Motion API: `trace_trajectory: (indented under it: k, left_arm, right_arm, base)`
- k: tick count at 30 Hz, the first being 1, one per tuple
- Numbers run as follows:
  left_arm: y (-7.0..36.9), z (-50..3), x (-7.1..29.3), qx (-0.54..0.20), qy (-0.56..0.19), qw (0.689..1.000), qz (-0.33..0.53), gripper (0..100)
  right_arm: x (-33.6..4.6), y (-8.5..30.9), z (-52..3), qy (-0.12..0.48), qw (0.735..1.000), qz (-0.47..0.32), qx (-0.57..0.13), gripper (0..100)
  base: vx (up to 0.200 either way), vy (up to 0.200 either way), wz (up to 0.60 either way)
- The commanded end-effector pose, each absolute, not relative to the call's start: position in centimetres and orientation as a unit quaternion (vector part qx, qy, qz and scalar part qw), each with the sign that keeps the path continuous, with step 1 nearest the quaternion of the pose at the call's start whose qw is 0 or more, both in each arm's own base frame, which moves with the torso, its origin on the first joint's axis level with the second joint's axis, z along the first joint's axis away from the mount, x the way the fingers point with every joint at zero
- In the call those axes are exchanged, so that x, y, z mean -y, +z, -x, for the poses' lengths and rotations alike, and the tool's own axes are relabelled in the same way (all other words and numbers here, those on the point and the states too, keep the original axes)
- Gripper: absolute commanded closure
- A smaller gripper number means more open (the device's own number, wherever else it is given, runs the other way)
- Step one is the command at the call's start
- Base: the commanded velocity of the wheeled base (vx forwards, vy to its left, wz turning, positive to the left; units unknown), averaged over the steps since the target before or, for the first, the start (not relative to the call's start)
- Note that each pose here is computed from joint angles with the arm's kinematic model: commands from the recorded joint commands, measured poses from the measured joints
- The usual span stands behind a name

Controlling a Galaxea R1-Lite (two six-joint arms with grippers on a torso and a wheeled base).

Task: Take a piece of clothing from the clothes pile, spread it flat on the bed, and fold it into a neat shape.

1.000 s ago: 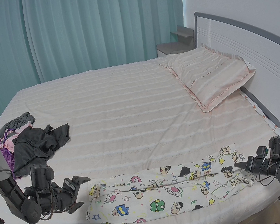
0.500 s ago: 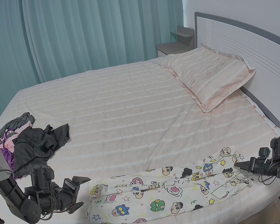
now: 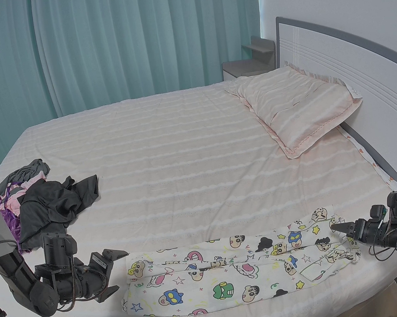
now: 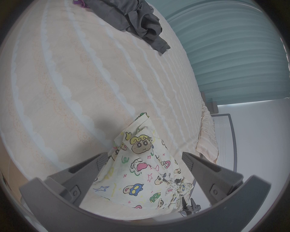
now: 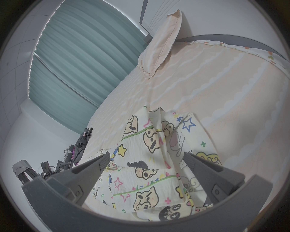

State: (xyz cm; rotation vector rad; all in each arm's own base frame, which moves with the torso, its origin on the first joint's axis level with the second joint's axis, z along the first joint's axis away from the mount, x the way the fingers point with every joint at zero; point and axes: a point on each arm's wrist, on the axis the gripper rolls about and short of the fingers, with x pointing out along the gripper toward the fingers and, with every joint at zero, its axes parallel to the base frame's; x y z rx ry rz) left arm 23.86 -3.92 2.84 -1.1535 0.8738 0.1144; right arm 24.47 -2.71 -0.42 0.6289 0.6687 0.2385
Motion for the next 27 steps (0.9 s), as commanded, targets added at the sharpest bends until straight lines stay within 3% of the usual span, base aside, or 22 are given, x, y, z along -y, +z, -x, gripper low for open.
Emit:
trace_trajectory:
  k: [1, 4, 13, 21, 27]
  left_arm:
    - [2.9, -23.9, 3.9, -0.398, 0.051, 0.749, 0.528, 0]
    - [2.9, -23.9, 3.9, -0.399, 0.051, 0.749, 0.527, 0]
    - [3.1, -24.3, 3.9, -0.392, 0.047, 0.750, 0.531, 0]
    - [3.1, -24.4, 3.7, -0.389, 0.051, 0.751, 0.532, 0]
    - [3.1, -24.4, 3.7, -0.388, 0.051, 0.751, 0.532, 0]
  right_arm:
    - [2.7, -0.2, -24.5, 0.116, 0.891, -0.302, -0.318, 0]
    - [2.7, -0.2, -24.5, 0.117, 0.892, -0.301, -0.316, 0]
    - [2.8, -0.3, -24.6, 0.105, 0.894, -0.299, -0.316, 0]
    - [2.8, -0.1, -24.7, 0.106, 0.896, -0.298, -0.310, 0]
    - [2.8, 1.8, -24.8, 0.112, 0.907, -0.306, -0.267, 0]
  base:
    - [-0.200, 0.000, 0.00]
    - [-0.200, 0.000, 0.00]
    - [0.000, 0.000, 0.00]
    - [0.000, 0.200, 0.00]
    - [0.000, 0.200, 0.00]
